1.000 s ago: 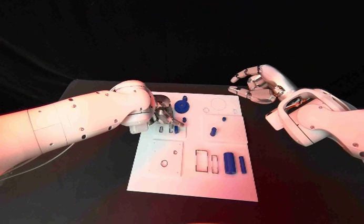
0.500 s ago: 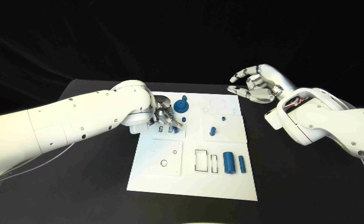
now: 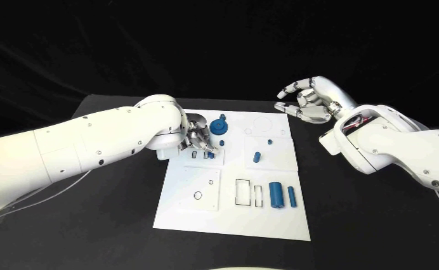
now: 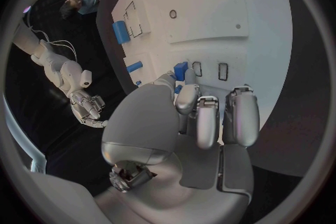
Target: Assemble the parts on the task board
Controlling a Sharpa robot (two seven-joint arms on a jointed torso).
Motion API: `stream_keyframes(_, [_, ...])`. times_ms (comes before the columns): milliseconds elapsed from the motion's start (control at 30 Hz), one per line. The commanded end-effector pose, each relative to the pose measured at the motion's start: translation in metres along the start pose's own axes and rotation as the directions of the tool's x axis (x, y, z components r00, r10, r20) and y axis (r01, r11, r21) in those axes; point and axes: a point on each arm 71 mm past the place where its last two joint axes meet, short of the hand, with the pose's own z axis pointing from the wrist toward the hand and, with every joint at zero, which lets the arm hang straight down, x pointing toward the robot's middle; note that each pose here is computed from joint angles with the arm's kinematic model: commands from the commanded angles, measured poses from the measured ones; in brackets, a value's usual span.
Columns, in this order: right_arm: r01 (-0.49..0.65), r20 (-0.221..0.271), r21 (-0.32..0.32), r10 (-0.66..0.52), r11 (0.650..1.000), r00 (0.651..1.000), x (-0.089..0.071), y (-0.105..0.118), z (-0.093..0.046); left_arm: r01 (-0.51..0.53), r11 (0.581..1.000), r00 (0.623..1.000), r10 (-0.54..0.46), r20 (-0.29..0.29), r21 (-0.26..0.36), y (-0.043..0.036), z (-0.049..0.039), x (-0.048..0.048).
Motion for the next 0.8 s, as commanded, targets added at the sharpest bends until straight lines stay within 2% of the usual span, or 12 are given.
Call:
stream_keyframes(33, [0.005, -0.01, -0.004, -0.005, 1.0, 1.0, 0.001, 0.0, 0.0, 0.007, 1.0, 1.0, -0.007, -0.026, 0.014, -0.001, 0.0006, 0.0023])
stream_keyframes(300, [0.005, -0.006, -0.006, -0.005, 1.0, 1.0, 0.001, 0.0, 0.0, 0.044, 0.999, 0.999, -0.043, -0.02, 0.023, 0.0009, -0.0007, 0.0017])
stream_keyframes(600, [0.005, 0.003, -0.002, -0.005, 1.0, 1.0, -0.001, -0.001, -0.001, 0.126, 0.99, 0.991, -0.129, 0.043, 0.059, 0.0051, -0.0086, -0.0021])
stream_keyframes(800, [0.003, 0.007, 0.0, -0.003, 1.0, 1.0, -0.002, -0.002, -0.001, 0.128, 0.989, 0.985, -0.136, 0.104, 0.079, 0.0083, -0.0154, -0.0035])
